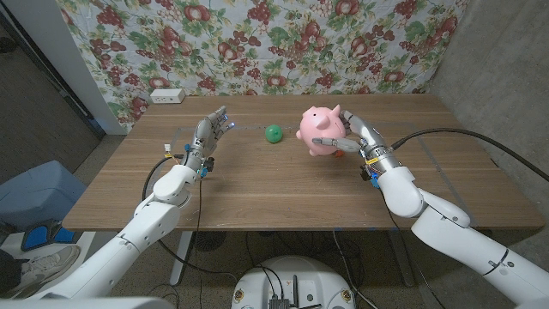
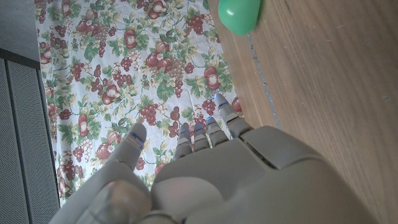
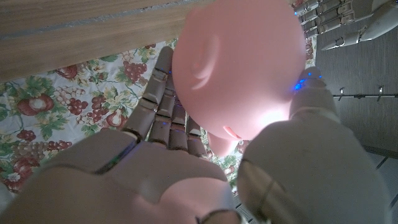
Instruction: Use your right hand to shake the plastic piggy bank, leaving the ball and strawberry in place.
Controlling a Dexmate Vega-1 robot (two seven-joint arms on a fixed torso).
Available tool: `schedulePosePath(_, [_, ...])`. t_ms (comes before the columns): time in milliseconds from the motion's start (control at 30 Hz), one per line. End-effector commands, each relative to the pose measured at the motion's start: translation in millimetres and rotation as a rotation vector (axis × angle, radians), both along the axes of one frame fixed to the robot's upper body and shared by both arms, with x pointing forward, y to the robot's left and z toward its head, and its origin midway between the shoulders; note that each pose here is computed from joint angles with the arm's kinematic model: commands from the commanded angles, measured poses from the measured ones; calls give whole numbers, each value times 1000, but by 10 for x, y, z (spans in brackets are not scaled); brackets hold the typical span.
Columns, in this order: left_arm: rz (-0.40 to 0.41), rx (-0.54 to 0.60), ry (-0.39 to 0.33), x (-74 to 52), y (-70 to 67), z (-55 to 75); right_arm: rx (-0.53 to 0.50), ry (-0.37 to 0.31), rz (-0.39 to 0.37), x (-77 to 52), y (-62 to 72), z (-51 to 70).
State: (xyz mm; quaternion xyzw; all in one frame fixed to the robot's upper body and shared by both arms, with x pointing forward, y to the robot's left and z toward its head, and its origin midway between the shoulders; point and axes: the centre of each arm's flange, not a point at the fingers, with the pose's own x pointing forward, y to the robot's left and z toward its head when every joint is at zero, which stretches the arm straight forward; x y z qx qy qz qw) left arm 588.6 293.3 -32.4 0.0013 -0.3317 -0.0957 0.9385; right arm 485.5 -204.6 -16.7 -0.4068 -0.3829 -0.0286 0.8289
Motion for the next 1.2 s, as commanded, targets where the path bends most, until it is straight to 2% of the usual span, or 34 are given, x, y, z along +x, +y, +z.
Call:
schedulePosePath(33, [2, -1, 2, 6, -3, -2, 118, -37, 42, 23, -141, -11])
schedulePosePath(200, [2, -1, 2, 7, -6, 0, 162, -54, 54, 41, -183, -38])
schedulePosePath(600, [2, -1, -4, 9, -10, 17, 320, -145, 87, 42, -278, -87])
schedulePosePath(1067, [2, -1, -1, 12, -12, 20, 439, -218, 38, 63, -425, -82])
schedulePosePath(1200, [3, -1, -3, 17, -13, 29, 485, -260, 15, 44, -476, -79])
